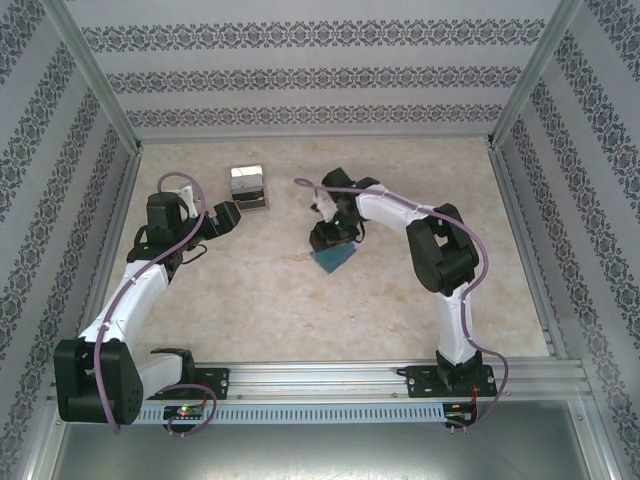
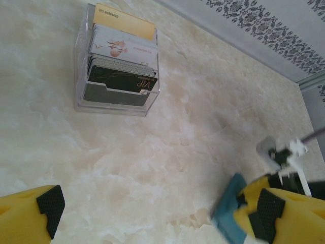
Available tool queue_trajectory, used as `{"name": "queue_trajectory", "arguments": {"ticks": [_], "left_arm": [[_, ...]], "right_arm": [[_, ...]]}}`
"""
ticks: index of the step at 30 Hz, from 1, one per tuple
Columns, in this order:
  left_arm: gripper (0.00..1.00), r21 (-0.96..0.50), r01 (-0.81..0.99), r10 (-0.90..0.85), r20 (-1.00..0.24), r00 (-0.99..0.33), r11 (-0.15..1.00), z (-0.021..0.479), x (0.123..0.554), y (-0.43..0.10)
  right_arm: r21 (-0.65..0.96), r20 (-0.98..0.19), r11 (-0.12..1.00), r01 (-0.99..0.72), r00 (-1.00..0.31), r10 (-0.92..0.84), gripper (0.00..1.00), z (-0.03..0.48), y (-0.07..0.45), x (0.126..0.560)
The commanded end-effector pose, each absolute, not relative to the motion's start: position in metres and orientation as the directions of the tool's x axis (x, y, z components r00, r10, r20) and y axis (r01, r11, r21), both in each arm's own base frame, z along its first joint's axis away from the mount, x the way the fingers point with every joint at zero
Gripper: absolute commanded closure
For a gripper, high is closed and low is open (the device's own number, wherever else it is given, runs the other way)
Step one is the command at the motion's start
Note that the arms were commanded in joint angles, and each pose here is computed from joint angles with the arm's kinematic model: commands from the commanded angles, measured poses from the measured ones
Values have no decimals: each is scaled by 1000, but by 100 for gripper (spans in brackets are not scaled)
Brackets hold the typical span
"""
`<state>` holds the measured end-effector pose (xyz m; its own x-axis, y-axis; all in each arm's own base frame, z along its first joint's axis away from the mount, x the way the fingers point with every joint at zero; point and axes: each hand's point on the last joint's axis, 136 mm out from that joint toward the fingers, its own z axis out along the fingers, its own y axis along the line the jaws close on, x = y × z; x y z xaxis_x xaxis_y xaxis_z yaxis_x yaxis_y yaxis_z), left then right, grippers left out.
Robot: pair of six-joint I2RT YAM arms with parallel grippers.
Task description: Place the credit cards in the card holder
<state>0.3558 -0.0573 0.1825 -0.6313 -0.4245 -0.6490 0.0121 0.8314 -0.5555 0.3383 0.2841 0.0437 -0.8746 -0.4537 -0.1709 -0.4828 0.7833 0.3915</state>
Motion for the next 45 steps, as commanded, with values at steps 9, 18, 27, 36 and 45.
{"name": "queue_trajectory", "arguments": {"ticks": [9,18,27,36,45], "left_arm": [[8,-678,251,-171,-490,-855,691,157,342,-161],[25,-733,252,82,-260,-962,631,92,325,-239],[33,-744,245,180,-169,-969,622,64,316,-262],[36,-779,224,232,-104,-967,586,50,302,-271],[50,-807,222,265,-84,-961,547,51,295,-281]], "right_arm": [[431,-235,895,-116,-972,-13,72,82,231,322],[426,-152,905,-25,-987,44,74,47,241,279],[401,-121,916,18,-990,72,76,24,241,276],[377,-124,926,28,-989,80,76,15,239,281],[369,-123,928,41,-988,93,77,10,239,285]]}}
